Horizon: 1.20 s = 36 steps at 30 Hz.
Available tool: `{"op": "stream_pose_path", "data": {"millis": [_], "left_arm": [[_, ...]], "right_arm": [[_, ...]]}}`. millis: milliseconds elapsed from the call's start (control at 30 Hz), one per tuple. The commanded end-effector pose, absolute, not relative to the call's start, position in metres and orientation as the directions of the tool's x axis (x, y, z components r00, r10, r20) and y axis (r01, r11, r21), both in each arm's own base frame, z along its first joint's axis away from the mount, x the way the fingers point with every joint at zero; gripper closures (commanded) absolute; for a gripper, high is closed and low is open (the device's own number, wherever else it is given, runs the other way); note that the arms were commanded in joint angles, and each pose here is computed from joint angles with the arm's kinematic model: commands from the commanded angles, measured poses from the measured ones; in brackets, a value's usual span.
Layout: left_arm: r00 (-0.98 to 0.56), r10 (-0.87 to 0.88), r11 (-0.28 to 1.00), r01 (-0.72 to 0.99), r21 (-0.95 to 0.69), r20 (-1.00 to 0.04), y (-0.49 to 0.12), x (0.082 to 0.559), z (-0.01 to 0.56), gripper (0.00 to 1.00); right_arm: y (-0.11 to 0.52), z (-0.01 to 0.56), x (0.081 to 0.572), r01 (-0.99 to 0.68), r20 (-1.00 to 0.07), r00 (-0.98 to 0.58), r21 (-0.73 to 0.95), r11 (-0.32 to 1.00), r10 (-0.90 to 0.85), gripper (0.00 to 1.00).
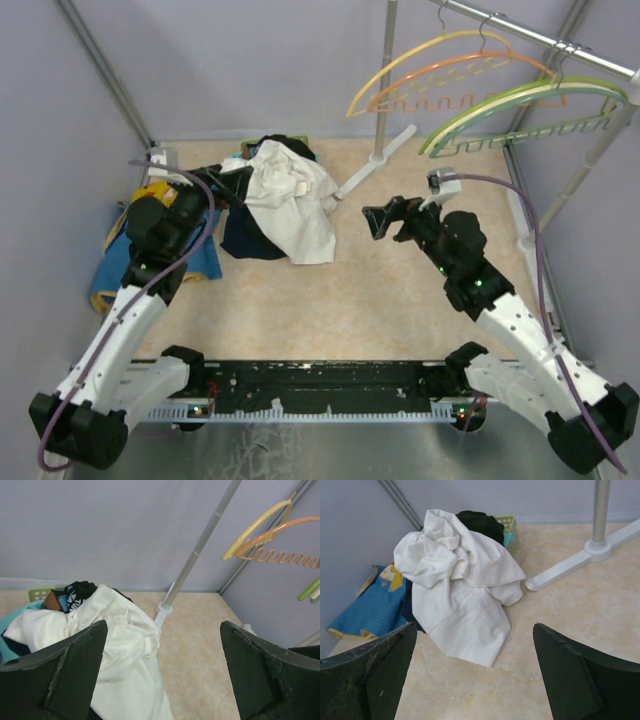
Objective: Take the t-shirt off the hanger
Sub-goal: Reset both arms
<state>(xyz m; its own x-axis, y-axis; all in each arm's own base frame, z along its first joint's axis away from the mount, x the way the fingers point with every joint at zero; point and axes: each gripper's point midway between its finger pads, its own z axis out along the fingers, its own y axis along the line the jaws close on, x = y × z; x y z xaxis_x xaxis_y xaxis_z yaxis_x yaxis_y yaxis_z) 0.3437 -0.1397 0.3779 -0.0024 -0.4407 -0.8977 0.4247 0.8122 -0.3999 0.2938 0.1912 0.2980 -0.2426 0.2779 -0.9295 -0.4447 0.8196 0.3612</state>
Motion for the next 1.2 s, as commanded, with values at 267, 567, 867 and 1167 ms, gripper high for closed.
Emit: {"op": "stream_pose_path", "data": {"millis": [267, 567, 867, 1167], "left_arm": [[-0.017, -0.441, 0.854, 0.301, -0.425, -0.897, -0.103, 0.288, 0.327, 0.00], [0.034, -0.471, 0.858, 0.250, -0.449, -0.881, -0.085, 0.272, 0.306, 0.00], [0.018, -0.456, 0.862, 0.259, -0.436, -0.890, -0.088, 0.273, 0.303, 0.00], [0.022, -0.470, 0.853, 0.268, -0.447, -0.883, -0.089, 0.271, 0.306, 0.00]], "right_arm": [[0.149, 0.285, 0.258, -0.350, -0.899, -0.183, 0.438, 0.828, 0.398, 0.01], [0.143, 0.292, 0.247, -0.387, -0.898, -0.117, 0.435, 0.813, 0.424, 0.01], [0.141, 0.275, 0.247, -0.371, -0.904, -0.142, 0.427, 0.825, 0.404, 0.01], [0.140, 0.280, 0.243, -0.383, -0.906, -0.128, 0.421, 0.822, 0.404, 0.01]]}}
